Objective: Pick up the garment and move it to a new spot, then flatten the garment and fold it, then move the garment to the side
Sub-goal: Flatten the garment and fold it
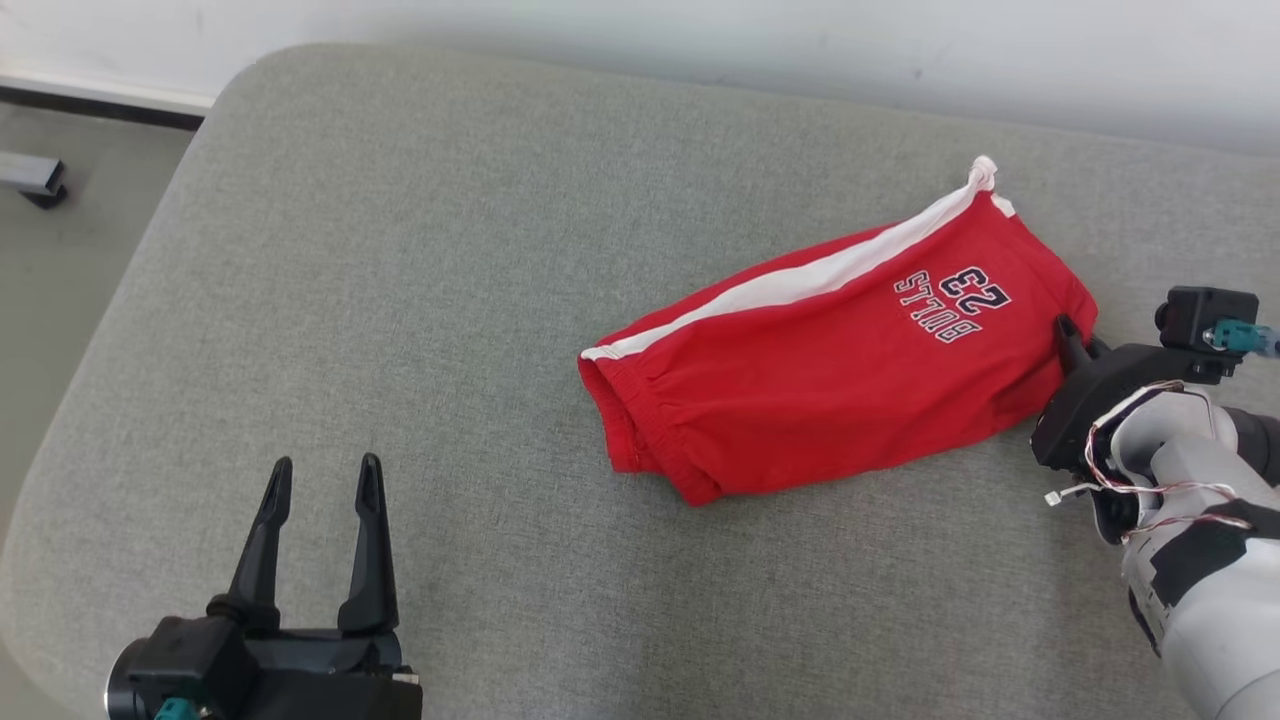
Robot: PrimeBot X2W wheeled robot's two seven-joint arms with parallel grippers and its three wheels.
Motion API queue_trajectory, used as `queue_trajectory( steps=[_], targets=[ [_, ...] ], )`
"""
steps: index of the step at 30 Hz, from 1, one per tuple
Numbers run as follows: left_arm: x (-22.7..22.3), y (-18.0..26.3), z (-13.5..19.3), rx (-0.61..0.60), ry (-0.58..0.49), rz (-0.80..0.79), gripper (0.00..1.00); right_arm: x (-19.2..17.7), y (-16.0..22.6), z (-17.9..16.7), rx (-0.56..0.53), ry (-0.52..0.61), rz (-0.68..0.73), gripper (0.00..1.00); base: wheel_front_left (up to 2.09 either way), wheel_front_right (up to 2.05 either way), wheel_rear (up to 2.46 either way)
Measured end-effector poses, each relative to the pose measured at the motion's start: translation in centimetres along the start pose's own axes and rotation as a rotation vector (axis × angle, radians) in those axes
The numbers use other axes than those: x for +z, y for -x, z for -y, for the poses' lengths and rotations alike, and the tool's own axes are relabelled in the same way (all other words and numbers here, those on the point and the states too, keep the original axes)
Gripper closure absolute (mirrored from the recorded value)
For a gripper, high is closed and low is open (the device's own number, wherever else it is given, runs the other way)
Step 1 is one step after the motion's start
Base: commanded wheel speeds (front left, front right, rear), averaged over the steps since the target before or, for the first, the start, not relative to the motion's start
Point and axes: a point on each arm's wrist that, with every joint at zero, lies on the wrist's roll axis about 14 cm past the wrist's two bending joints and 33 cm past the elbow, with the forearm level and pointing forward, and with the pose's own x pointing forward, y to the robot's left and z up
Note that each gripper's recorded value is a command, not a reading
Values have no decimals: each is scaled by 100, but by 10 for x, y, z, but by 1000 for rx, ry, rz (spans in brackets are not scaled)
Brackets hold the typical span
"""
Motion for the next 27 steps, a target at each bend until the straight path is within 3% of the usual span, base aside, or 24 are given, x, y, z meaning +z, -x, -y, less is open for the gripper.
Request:
queue_trajectory(
  steps=[8,21,27],
  targets=[
    [-6,15,6,-23,-4,-22,0,-8,38,9,-11,-86,70,100,0,0,0],
    [-4,22,34,-119,-3,-12,0,-39,136,100,-194,-195,124,100,0,0,0],
    [-2,22,42,-148,-1,-4,0,-34,151,105,-203,-203,154,100,0,0,0]
  ],
)
